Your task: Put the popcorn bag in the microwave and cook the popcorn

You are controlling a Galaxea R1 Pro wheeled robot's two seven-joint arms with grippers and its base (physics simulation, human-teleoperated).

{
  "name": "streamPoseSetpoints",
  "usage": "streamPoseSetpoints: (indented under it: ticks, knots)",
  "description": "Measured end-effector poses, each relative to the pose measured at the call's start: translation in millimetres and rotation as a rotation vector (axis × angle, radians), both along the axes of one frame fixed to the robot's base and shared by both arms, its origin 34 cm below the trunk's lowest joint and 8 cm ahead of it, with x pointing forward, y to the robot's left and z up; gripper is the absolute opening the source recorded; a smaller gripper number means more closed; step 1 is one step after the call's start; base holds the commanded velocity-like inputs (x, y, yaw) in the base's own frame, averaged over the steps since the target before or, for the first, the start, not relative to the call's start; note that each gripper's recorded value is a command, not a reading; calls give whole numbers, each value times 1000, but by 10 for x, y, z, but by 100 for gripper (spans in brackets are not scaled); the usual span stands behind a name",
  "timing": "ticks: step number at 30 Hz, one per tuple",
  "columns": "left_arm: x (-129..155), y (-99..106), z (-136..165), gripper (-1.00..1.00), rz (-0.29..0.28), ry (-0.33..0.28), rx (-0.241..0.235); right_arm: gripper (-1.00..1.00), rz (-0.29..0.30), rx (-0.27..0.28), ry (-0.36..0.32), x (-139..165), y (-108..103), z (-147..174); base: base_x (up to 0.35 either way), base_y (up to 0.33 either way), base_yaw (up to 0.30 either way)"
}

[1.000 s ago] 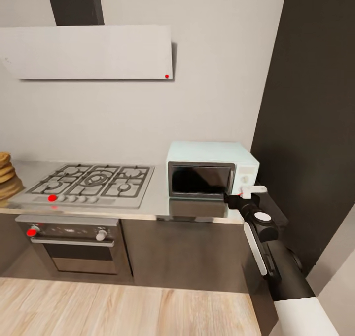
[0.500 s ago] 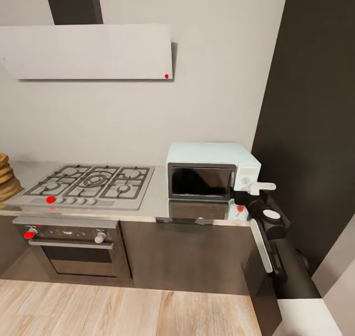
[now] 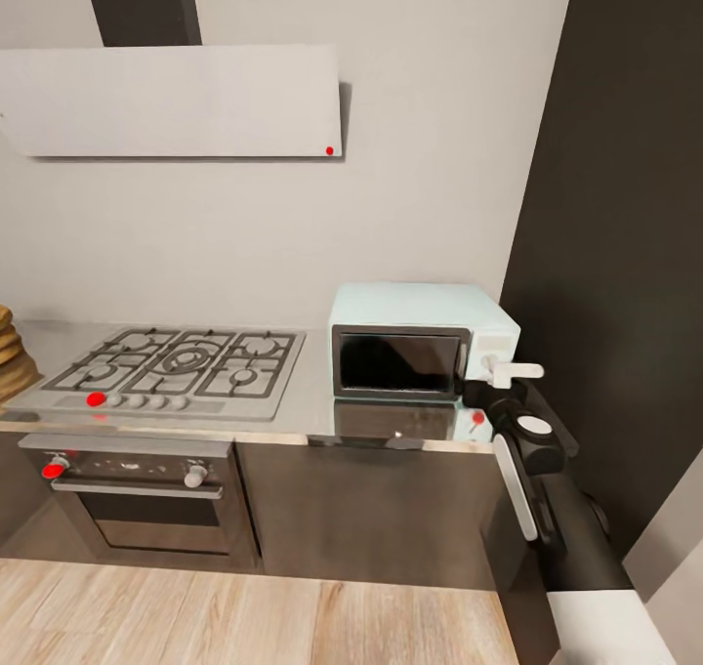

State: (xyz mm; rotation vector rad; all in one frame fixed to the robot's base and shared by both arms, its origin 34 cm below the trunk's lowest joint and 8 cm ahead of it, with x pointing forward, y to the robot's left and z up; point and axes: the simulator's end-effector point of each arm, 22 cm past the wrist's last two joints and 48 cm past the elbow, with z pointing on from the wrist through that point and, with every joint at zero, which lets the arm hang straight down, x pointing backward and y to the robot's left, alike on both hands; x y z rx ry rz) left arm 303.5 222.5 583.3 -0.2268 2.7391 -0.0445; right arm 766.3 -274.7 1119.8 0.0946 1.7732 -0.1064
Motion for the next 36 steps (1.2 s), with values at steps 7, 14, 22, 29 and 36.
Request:
streamPoseSetpoints:
  ticks: [7,14,22,29,36]
  knots:
    - [0,1,2,100,1,-1,0,100,0,-4,49,19,-7,-222,116,-22,0]
    - [-4,0,-1,100,0,1,0,100,0,-6,52,19,-15,-242,20,-5,0]
    - [1,0,2,100,0,-1,0,100,1,-6,51,17,-10,-238,167,0,0]
    - [0,0,0,100,0,0,0,100,3,-4,52,22,-2,-242,34,0,0]
    - [0,0,0,100,0,0,0,100,6,-4,55,25,7,-254,80,0,0]
